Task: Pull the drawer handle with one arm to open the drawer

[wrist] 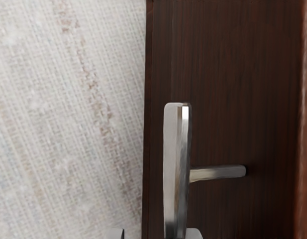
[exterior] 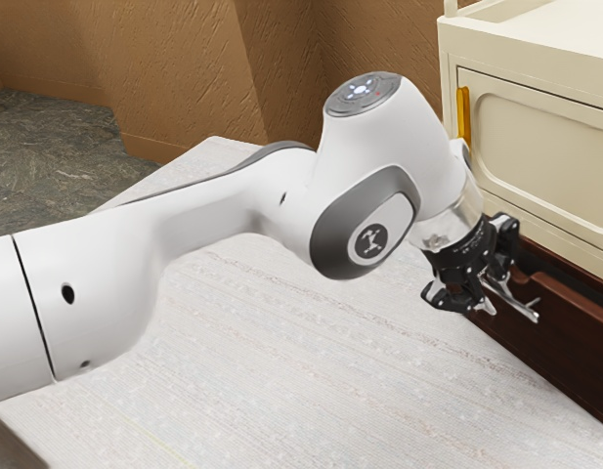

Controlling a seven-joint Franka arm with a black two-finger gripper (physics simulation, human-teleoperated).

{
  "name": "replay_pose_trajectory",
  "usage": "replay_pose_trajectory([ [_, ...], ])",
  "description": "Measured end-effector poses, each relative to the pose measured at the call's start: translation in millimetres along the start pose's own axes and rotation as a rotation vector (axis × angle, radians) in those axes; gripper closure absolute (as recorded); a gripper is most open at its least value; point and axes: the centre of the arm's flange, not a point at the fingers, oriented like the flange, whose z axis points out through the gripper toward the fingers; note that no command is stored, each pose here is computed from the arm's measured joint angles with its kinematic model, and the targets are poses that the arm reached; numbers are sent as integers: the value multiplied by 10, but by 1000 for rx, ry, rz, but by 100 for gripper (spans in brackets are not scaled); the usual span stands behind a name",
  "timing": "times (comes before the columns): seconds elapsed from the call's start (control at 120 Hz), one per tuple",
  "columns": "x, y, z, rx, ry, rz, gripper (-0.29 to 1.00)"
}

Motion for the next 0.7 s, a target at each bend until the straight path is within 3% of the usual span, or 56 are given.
replay_pose_trajectory([
  [0.7,94,-289,-160,26,-4,18,78],
])
